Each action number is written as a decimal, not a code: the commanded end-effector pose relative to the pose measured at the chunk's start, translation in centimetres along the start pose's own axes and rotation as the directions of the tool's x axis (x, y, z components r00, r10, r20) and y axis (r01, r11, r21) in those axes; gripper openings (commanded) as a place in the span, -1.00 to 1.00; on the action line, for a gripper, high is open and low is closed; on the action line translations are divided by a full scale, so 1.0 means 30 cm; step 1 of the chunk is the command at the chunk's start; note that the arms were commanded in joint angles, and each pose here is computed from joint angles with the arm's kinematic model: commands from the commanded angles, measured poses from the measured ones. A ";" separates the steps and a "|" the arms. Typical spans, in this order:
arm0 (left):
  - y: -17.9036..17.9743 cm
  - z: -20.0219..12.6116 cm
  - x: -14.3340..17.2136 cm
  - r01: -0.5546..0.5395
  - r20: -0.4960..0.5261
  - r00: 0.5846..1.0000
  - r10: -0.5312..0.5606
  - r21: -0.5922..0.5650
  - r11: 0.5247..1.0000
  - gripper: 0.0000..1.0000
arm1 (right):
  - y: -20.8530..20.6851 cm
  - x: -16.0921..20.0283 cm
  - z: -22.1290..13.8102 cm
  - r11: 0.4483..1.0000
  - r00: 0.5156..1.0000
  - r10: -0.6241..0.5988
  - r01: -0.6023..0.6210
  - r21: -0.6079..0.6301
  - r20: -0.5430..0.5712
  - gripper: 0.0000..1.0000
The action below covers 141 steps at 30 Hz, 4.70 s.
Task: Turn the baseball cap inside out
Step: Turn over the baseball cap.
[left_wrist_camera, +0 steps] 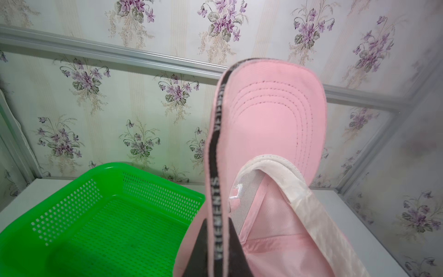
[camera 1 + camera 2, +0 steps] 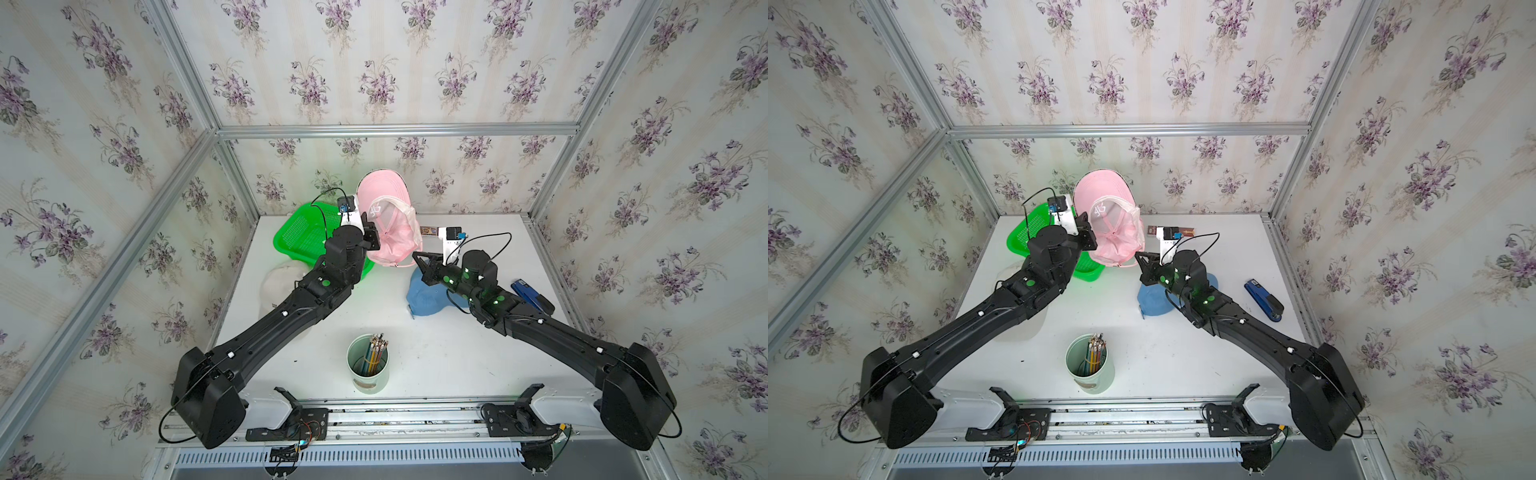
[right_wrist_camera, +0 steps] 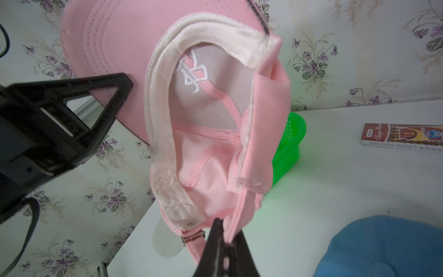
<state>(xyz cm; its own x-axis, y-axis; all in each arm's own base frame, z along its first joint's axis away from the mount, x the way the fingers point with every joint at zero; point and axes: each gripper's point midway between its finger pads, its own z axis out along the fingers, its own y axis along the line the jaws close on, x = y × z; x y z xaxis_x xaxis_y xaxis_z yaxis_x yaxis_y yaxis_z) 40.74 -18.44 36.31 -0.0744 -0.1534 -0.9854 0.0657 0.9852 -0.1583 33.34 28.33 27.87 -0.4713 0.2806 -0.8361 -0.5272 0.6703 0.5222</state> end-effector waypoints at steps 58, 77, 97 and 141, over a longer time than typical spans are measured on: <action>-0.076 -0.134 -0.158 -0.059 -0.040 0.997 0.064 0.108 0.992 -1.00 | 0.177 -0.105 0.101 0.952 0.952 -0.301 0.303 -0.035 0.051 -0.17; -0.156 -0.180 -0.079 0.197 -0.214 0.966 -0.147 0.232 0.953 -1.00 | 0.216 -0.221 0.292 0.964 0.924 -0.237 0.262 -0.046 0.301 -0.94; -0.072 -0.146 -0.082 0.013 -0.131 0.991 0.002 0.113 0.993 -1.00 | 0.205 -0.162 0.266 0.961 0.945 -0.262 0.274 -0.038 0.198 -0.20; -0.087 -0.103 -0.105 -0.125 -0.054 0.990 0.127 0.052 0.991 -1.00 | 0.094 0.007 0.149 0.958 0.959 -0.281 0.279 0.069 0.023 0.00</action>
<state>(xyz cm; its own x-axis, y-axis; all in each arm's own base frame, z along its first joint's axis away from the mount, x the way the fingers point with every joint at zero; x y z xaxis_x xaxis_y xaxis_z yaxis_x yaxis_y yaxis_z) 36.77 -20.79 38.18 -0.2177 -0.0714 -0.9734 0.1635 0.9806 -0.1085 37.28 32.56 25.99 -0.3229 0.0759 -0.9434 -0.4711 0.8516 0.2298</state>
